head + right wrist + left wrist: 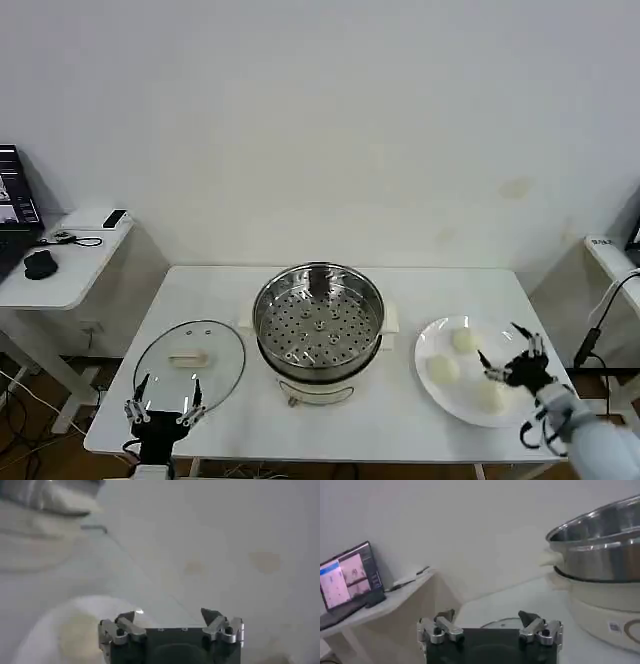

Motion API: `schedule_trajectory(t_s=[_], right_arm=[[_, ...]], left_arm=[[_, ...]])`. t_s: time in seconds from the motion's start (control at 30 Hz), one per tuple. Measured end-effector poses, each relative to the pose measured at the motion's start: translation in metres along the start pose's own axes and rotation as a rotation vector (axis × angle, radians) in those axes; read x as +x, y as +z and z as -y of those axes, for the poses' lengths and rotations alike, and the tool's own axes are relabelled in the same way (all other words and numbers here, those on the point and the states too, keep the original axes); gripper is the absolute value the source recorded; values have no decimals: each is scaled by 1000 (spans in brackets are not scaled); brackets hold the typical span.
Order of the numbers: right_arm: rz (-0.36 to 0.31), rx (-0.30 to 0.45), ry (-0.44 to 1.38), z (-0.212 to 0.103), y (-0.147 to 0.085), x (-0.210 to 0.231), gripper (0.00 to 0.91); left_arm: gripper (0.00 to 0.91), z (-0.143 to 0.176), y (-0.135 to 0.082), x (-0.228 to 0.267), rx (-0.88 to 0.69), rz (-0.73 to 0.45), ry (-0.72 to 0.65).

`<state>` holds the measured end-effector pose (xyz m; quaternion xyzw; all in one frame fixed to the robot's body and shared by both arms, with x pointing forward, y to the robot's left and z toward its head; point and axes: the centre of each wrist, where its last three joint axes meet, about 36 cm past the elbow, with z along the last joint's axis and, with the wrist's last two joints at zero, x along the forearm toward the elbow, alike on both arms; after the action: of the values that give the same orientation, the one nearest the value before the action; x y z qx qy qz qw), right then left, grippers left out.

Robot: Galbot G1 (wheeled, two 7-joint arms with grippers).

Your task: Take steamed baozi put them in steamer then cover it.

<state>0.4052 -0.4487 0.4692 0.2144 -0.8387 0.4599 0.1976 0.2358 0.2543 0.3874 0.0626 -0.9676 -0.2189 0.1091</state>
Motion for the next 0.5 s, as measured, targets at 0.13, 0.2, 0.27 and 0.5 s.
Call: schedule_trajectory(t_s=[0.13,0.2,0.27,0.5], right_arm=[[-42,130,-118,42,-4,-13,907],[-61,185,-176,62,-8,-20,907],[-75,226,-231,77,-12,-29,907],[-130,354,-421,111,-25,-69,907]], left_arm=[[907,-2,-3,1,-32,17,-13],[907,-3,-4,2,-43,19,-19],[907,-4,-4,3,-50,22,-24],[907,-8,-5,3,-71,29,-40]])
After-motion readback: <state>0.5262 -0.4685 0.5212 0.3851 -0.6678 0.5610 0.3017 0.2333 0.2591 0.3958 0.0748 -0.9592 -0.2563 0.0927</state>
